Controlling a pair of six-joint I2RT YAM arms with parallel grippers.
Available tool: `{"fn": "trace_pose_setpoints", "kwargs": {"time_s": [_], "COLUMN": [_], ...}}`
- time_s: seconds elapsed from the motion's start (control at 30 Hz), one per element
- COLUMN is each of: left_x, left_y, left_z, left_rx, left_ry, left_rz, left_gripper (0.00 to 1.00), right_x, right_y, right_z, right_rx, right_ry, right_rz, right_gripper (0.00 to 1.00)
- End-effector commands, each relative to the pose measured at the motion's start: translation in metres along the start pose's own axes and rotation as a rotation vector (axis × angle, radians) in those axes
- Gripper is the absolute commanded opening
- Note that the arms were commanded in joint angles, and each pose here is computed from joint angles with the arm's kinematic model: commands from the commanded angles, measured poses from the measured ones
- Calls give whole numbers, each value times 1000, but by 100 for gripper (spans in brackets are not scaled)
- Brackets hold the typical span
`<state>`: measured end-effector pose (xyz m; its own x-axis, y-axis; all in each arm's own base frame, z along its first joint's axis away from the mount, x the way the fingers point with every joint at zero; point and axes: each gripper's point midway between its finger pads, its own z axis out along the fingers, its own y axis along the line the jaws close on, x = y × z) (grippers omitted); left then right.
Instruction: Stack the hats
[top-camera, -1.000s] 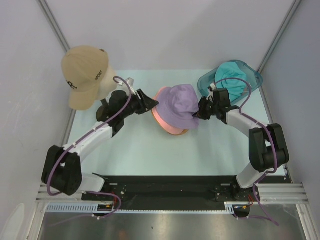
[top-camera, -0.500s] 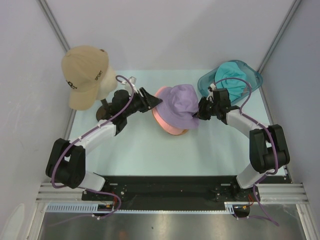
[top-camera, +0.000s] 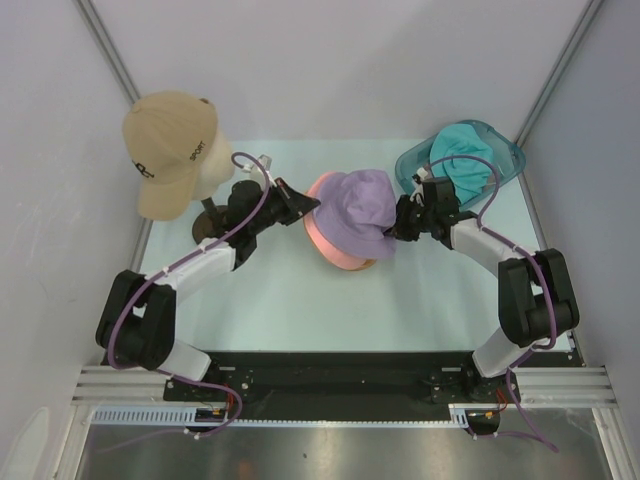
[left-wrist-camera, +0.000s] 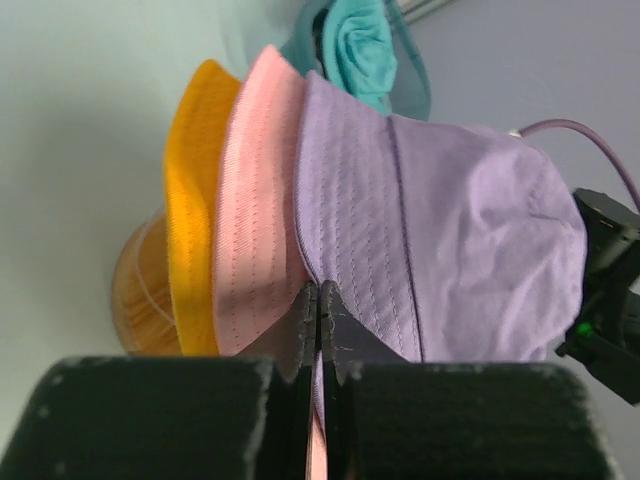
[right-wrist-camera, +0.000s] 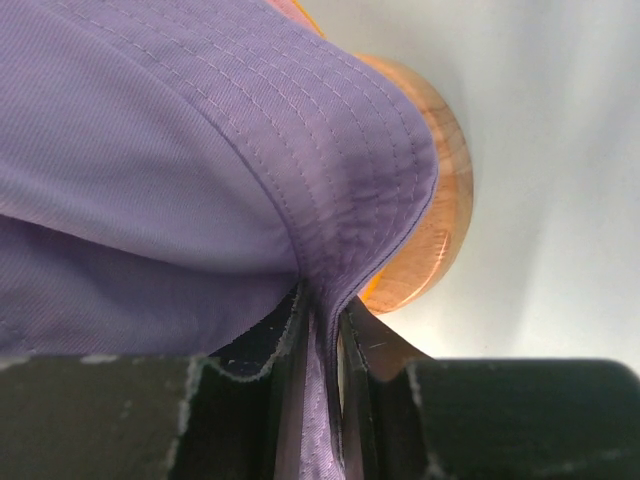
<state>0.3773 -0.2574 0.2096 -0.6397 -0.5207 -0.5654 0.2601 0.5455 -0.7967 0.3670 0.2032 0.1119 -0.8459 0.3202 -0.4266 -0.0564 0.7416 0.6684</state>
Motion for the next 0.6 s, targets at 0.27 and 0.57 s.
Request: {"fn": "trace_pose_setpoints", "kwargs": {"time_s": [0.27, 0.57], "left_x": [26, 30], "left_y": [82, 107], "left_z": [-3, 4], "left_rx": [-324, -411], "left_ry": [75, 113], "left_rz": [82, 141], "left_gripper": [0, 0], "right_x": [-12, -12], "right_y": [23, 14], "right_z": [-26, -46], "right_rx": [4, 14], "right_ry": [-47, -60], "right_rz": [-79, -63], "right_gripper": [25, 43]}}
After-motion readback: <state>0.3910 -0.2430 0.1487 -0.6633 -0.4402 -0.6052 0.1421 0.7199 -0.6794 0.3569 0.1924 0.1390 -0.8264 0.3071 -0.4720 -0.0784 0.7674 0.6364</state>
